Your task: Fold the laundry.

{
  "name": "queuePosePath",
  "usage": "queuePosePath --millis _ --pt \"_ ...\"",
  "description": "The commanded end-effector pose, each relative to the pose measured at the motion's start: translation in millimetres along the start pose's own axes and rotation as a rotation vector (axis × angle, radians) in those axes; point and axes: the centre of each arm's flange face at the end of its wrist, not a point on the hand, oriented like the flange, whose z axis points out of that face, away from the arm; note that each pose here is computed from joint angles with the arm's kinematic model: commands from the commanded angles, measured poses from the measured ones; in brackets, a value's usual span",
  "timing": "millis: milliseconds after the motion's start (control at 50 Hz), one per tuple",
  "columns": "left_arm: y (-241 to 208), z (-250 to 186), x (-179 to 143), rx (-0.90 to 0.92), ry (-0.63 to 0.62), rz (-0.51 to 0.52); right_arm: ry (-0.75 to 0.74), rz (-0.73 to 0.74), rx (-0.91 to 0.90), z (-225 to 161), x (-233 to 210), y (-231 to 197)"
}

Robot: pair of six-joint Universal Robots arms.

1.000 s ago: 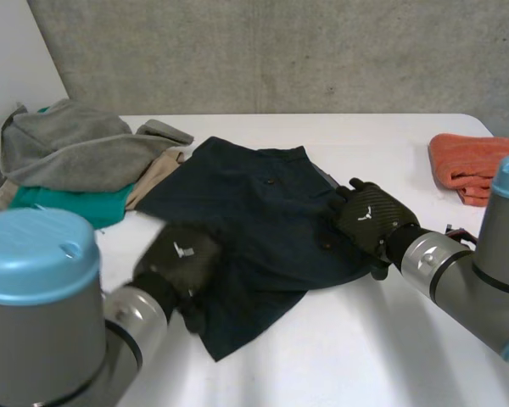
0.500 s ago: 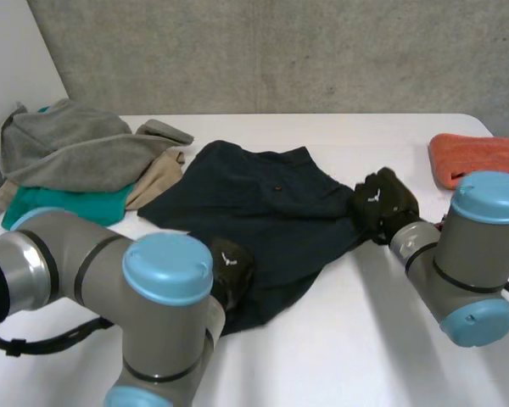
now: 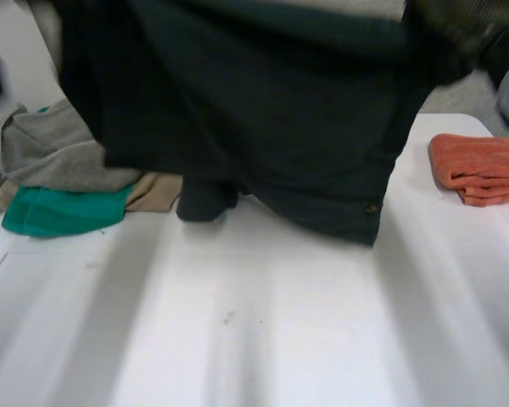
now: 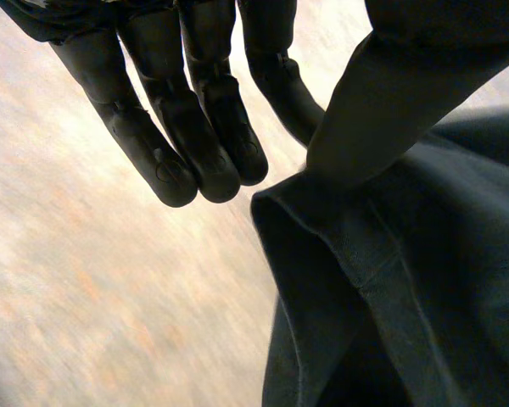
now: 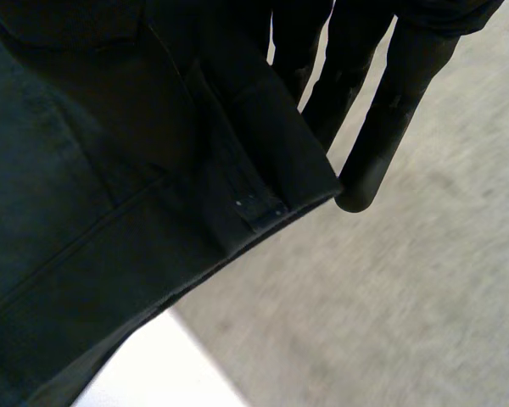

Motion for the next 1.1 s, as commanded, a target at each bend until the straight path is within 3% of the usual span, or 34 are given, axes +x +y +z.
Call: queuePosePath --millis 20,140,240,400,500,580,700,820,980,1100 --pt "-32 24 -27 0.111 -0.091 -0.066 0.064 0.152 0.021 25 30 -6" --pt "31 73 -19 -0.018 -0.081 -0.042 -0.001 0.162 -0.107 37 4 20" --pt "126 114 -5 -0.179 -0.048 -0.01 0.008 0.111 -0.223 52 -18 61" --pt "243 133 24 -0.35 0.0 0.05 0.056 -0.044 -0.274 91 -59 139" --pt "257 132 27 -0.388 -0.03 0.024 0.106 -0.209 -0.282 107 -76 167" --pt "246 119 37 -0.421 -0.032 0.008 0.096 -0.251 -0.291 108 -81 174" --pt "237 67 58 -0.588 0.035 0.047 0.061 -0.166 -0.331 89 -79 173" --pt "258 14 79 -0.74 0.13 0.07 0.039 -0.025 -0.299 57 -62 145" --pt "285 15 95 -0.736 0.188 0.042 0.027 0.13 -0.186 26 -48 111" --pt "286 8 110 -0.779 0.251 -0.014 0.041 0.16 -0.14 12 -42 94"
